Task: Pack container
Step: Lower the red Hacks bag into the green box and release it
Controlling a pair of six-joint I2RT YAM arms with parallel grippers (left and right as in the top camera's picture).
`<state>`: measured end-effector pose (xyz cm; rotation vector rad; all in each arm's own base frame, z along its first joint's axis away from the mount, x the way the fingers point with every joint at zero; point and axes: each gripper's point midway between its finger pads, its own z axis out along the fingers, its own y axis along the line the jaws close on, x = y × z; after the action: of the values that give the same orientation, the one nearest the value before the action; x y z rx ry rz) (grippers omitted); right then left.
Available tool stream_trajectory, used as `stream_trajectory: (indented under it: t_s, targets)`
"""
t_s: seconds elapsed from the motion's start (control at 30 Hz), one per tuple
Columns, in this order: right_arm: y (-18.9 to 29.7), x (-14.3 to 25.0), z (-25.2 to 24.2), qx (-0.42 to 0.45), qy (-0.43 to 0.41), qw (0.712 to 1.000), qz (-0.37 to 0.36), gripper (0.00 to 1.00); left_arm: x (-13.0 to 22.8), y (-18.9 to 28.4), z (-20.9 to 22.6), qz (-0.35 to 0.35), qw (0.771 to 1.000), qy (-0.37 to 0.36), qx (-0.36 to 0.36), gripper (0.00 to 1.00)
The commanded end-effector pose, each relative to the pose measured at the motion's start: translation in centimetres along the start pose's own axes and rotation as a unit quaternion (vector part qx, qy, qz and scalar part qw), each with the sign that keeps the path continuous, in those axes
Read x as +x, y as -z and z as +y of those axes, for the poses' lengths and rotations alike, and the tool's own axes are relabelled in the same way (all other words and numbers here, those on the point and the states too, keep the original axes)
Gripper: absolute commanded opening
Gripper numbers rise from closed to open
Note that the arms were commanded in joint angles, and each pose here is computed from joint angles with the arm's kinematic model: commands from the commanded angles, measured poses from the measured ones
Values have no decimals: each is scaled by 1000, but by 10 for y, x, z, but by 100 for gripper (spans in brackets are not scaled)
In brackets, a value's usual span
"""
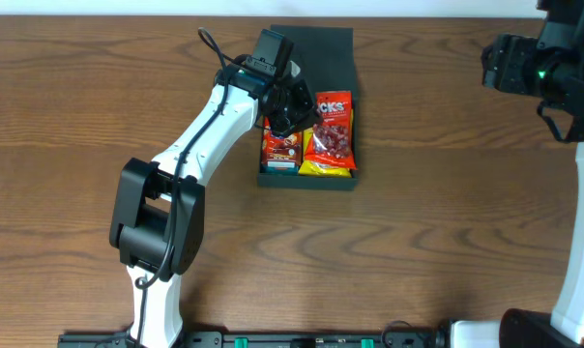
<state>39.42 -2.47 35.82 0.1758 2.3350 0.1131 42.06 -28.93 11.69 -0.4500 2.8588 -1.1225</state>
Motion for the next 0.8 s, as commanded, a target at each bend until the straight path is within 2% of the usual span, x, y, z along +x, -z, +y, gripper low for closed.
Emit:
stream_trajectory:
  t_s: [0.0, 0.27, 0.3, 0.33, 0.37, 0.43, 0.53, 0.63, 0.77]
  targets:
    - [0, 0, 0, -3, -5, 1000, 0, 72, -2, -7, 5, 1, 1000, 14, -6, 6]
    - [0, 0, 0, -3, -5, 1000, -1, 72, 3, -11, 4, 6, 1000, 1, -10, 7]
    - [0, 0, 0, -3, -5, 1000, -1, 72, 4, -11, 4, 8, 1000, -2, -10, 24]
    - [0, 0, 0, -3, -5, 1000, -1, 72, 6, -11, 3, 13, 1000, -7, -6, 56]
    - [0, 0, 0, -3, -5, 1000, -1, 72, 9, -11, -1, 22, 1000, -22, 3, 71]
    - [0, 0, 0, -3, -5, 1000, -1, 73, 12, -11, -2, 33, 999, -40, 11, 92]
    - [0, 0, 0, -3, -5, 1000, -1, 73, 16, -10, -1, 43, 998, -48, 12, 94]
    - [0, 0, -1, -3, -5, 1000, -1, 69, 19, -7, -7, 49, 997, -54, 23, 91]
    - [0, 0, -1, -3, -5, 1000, -1, 66, 19, 18, -32, 30, 994, -95, 50, 89]
